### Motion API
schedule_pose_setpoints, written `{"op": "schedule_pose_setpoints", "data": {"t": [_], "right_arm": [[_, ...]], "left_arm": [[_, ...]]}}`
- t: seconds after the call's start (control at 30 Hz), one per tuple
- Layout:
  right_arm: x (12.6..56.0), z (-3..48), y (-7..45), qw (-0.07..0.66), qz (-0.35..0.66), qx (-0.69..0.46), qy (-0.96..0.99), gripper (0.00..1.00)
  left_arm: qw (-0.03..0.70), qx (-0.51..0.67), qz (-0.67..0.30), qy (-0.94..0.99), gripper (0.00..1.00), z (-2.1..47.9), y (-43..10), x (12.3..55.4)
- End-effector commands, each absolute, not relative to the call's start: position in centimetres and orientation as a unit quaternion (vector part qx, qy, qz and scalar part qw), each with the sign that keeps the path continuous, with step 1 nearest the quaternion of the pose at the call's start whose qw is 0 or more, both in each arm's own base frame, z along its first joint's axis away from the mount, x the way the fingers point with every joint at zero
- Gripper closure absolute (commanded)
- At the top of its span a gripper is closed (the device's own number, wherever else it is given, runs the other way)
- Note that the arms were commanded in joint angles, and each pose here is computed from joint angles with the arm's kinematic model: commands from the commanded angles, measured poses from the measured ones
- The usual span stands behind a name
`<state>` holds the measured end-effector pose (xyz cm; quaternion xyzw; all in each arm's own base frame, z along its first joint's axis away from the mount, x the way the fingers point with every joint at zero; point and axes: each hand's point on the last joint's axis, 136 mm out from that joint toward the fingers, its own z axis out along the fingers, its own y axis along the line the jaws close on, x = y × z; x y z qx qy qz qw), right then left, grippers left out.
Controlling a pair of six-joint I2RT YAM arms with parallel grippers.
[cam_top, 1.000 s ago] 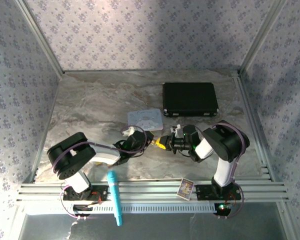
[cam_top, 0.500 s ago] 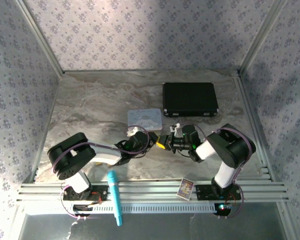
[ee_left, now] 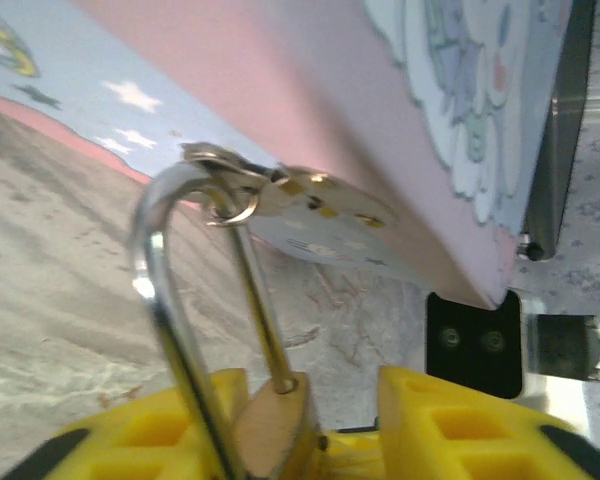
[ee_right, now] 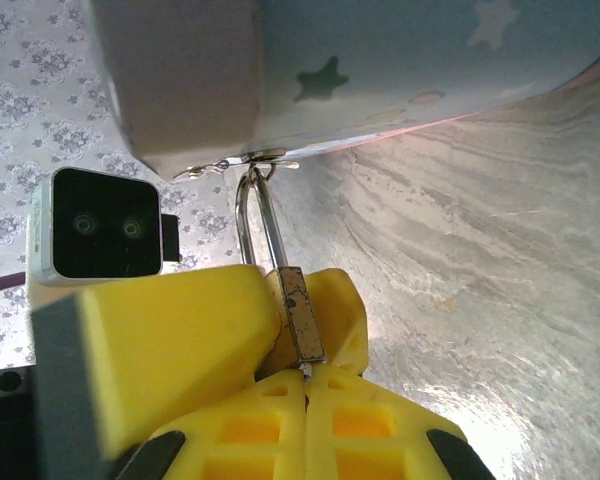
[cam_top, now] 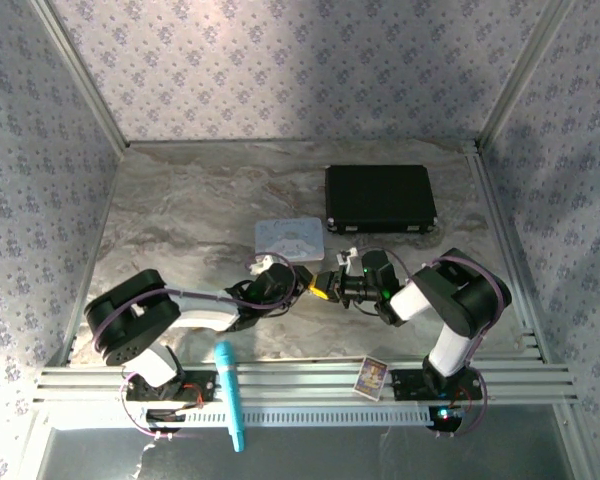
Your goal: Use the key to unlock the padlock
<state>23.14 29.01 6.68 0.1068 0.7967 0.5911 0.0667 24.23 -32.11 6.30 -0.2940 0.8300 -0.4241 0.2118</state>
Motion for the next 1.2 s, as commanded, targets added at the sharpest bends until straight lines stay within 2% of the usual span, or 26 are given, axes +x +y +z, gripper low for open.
{"op": "schedule_pose_setpoints", "data": {"t": [0.0, 0.07, 0.17, 0.3, 0.53, 0.6, 0.7, 0.8, 1.03, 1.13, 1.17], "right_arm": [[22.7, 7.1, 29.5, 0.069, 0.594, 0.089, 0.796, 1.00], [22.7, 7.2, 29.5, 0.069, 0.595, 0.090, 0.796, 1.00], [22.7, 7.2, 29.6, 0.068, 0.594, 0.090, 0.796, 1.00], [22.6, 7.2, 29.6, 0.067, 0.593, 0.089, 0.797, 1.00], [22.6, 7.0, 29.8, 0.064, 0.591, 0.088, 0.799, 1.00], [22.6, 7.1, 30.0, 0.064, 0.593, 0.084, 0.798, 1.00], [22.6, 7.3, 30.4, 0.063, 0.595, 0.081, 0.797, 1.00], [22.9, 7.6, 30.7, 0.063, 0.598, 0.083, 0.795, 1.00], [23.6, 8.3, 31.0, 0.050, 0.615, 0.140, 0.774, 1.00], [23.5, 8.0, 30.8, 0.061, 0.598, 0.131, 0.788, 1.00], [23.3, 7.3, 30.4, 0.066, 0.581, 0.130, 0.801, 0.93]], "left_arm": [[0.222, -0.297, -0.431, 0.822, 0.68, 7.3, -31.8, 24.3], [0.222, -0.304, -0.428, 0.822, 0.66, 6.9, -31.3, 24.2], [0.224, -0.312, -0.427, 0.819, 0.54, 6.6, -30.8, 24.2], [0.236, -0.321, -0.432, 0.809, 0.53, 6.9, -30.0, 24.5], [0.247, -0.316, -0.431, 0.808, 0.75, 7.6, -29.8, 24.7], [0.246, -0.314, -0.433, 0.808, 0.84, 7.7, -29.9, 24.7], [0.238, -0.307, -0.437, 0.811, 0.89, 7.7, -30.5, 24.6], [0.229, -0.304, -0.443, 0.812, 0.99, 7.6, -30.9, 24.4], [0.222, -0.304, -0.450, 0.810, 1.00, 7.7, -31.1, 24.1], [0.225, -0.306, -0.445, 0.811, 1.00, 7.8, -30.9, 24.1], [0.228, -0.307, -0.437, 0.814, 1.00, 7.7, -30.6, 24.1]]}}
